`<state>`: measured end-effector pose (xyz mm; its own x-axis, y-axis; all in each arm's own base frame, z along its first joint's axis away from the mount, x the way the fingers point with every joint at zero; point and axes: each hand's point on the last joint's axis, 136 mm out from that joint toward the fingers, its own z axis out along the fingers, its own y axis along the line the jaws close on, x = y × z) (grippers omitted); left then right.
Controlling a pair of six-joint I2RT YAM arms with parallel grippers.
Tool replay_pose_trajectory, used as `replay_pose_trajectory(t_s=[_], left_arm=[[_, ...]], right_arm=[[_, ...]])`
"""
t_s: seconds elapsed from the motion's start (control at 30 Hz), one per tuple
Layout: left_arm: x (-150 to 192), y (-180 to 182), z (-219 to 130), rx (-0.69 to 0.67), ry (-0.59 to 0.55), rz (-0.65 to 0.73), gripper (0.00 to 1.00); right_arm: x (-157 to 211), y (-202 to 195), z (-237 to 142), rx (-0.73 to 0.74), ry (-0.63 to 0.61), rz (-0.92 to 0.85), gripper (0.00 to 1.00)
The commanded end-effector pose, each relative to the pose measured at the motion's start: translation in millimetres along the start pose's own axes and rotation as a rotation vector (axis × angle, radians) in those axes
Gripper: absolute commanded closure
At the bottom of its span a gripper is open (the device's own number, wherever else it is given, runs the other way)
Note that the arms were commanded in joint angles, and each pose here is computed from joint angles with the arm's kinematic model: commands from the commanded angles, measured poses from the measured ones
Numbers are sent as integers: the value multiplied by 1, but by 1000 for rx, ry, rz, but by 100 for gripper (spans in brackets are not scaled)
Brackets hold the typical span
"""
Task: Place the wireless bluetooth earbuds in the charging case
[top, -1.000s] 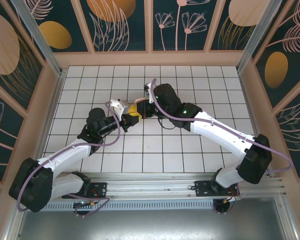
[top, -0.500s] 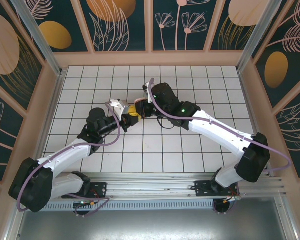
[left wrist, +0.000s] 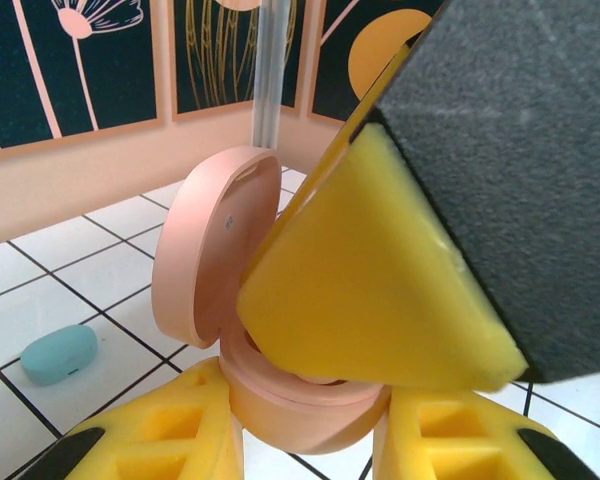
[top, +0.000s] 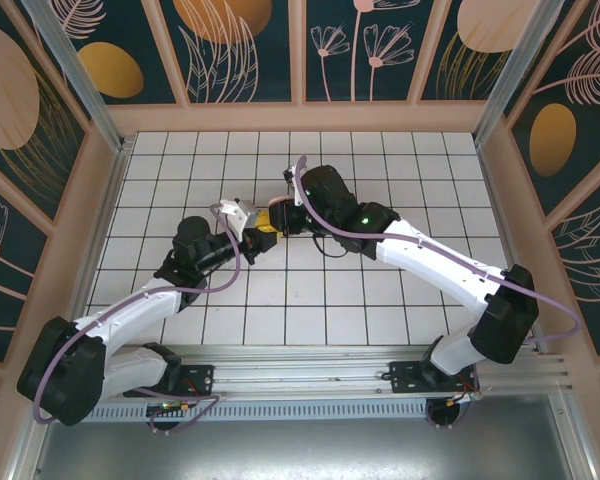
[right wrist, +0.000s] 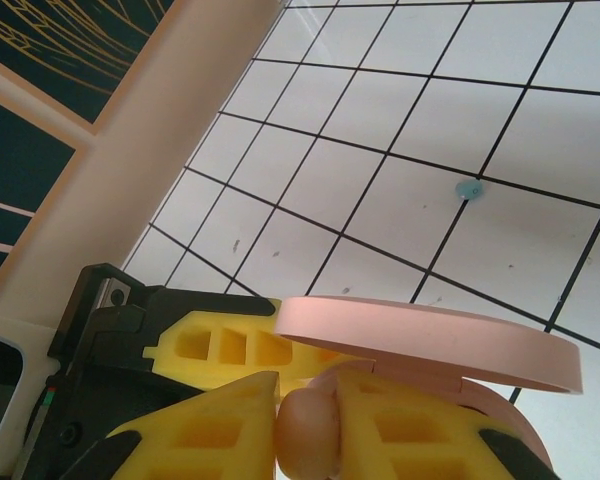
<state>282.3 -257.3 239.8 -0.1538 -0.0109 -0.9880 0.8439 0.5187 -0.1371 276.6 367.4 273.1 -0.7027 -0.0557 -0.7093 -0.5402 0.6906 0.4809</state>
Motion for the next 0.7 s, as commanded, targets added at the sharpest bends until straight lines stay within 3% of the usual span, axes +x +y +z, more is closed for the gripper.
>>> replay_pose_trajectory(t_s=[0.0, 0.67], left_arm=[[-18, -7, -5, 23, -65, 47, 88], [-16, -8, -8, 17, -63, 50, 88]], right_arm=[[-8, -3, 1, 37, -14, -16, 78], [-16, 1, -2, 34, -33, -10, 73]])
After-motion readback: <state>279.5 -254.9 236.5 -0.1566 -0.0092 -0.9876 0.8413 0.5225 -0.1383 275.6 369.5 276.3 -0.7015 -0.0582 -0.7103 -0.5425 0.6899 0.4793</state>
